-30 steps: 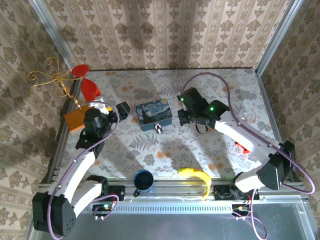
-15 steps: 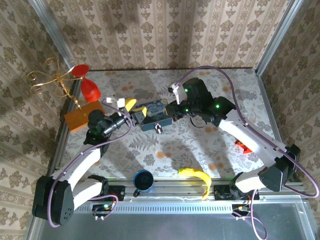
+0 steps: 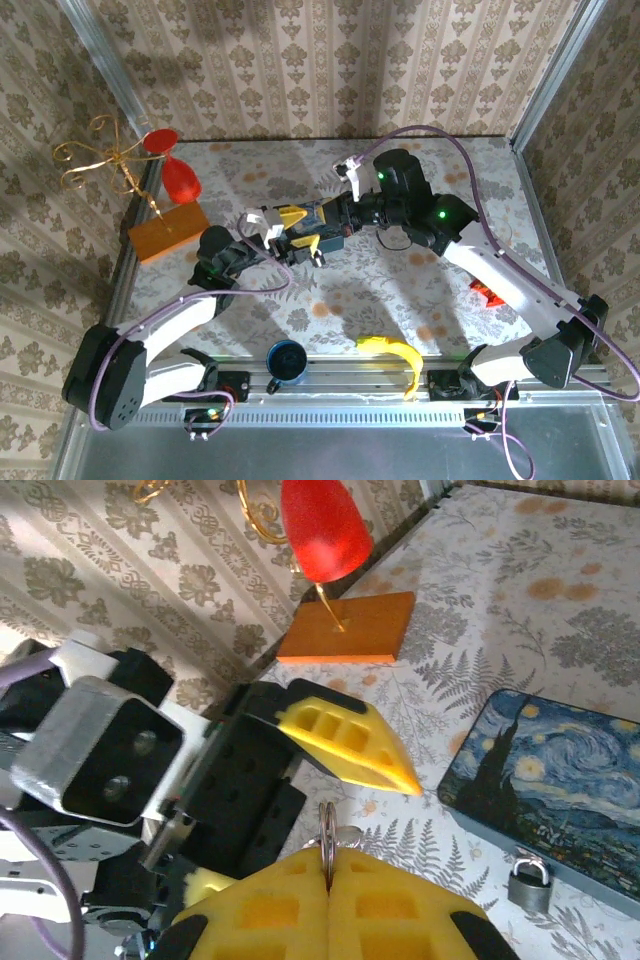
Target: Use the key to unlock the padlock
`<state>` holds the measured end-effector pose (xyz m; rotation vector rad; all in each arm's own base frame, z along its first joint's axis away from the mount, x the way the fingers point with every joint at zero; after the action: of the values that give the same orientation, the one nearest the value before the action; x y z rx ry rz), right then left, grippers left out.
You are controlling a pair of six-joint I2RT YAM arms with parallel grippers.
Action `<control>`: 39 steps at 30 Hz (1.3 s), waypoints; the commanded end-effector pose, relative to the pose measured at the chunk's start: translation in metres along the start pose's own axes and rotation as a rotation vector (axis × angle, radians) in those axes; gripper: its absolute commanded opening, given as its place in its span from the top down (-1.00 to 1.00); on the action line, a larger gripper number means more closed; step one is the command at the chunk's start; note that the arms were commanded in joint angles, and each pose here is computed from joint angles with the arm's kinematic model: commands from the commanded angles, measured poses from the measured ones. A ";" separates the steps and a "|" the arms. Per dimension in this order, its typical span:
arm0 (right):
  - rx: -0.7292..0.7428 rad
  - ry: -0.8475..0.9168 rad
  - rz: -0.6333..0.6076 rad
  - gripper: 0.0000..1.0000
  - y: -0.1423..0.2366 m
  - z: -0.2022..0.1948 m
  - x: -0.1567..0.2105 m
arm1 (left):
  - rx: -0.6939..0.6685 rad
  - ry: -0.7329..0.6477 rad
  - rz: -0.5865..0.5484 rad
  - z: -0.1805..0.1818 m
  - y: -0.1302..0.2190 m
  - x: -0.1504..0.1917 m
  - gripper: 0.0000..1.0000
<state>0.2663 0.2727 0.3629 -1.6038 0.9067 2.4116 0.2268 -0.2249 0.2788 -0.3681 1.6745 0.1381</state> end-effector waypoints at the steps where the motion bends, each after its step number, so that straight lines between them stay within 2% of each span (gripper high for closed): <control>1: -0.056 0.003 -0.061 1.00 0.007 0.011 -0.013 | 0.004 -0.095 -0.090 -0.002 -0.006 -0.021 -0.23; 4: -0.056 -0.003 -0.061 1.00 0.006 0.010 -0.012 | -0.048 -0.088 -0.130 0.004 -0.007 -0.025 -0.07; 6: -0.056 -0.007 -0.059 1.00 0.005 0.010 -0.010 | -0.047 -0.090 -0.150 0.003 -0.007 -0.028 -0.05; 10: -0.074 0.000 -0.055 1.00 0.003 0.011 -0.008 | 0.097 -0.061 -0.081 -0.010 -0.012 -0.026 -0.19; 14: -0.088 0.059 -0.052 1.00 0.007 0.015 -0.006 | 0.260 0.057 -0.005 -0.010 -0.006 -0.027 -0.37; 19: -0.122 0.135 -0.054 1.00 0.011 0.020 -0.006 | 0.362 0.219 0.028 0.005 0.002 -0.033 -0.39; 25: -0.169 0.159 -0.050 1.00 0.007 0.023 -0.007 | 0.410 0.241 0.056 0.002 -0.008 -0.032 -0.35; 33: -0.163 0.154 -0.042 1.00 -0.001 0.019 -0.005 | 0.459 0.243 0.075 -0.005 -0.013 -0.035 -0.17; 39: -0.125 0.151 -0.041 1.00 -0.002 0.012 -0.003 | 0.491 0.232 0.080 -0.011 -0.017 -0.039 0.21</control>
<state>0.2541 0.2810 0.3694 -1.8247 0.7485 2.4168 0.2301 -0.2367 0.3103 0.0204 1.9353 -0.2301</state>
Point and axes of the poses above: each hand's point on the last joint's axis, 136 mm out from that joint toward the fingers, its own y axis back along the fingers, its own z axis along the line the jaws close on, x = y × z, the point moved 5 cm from there along y, back along the fingers, and after that the axes turned 11 degrees about y, right-handed, at the moved point
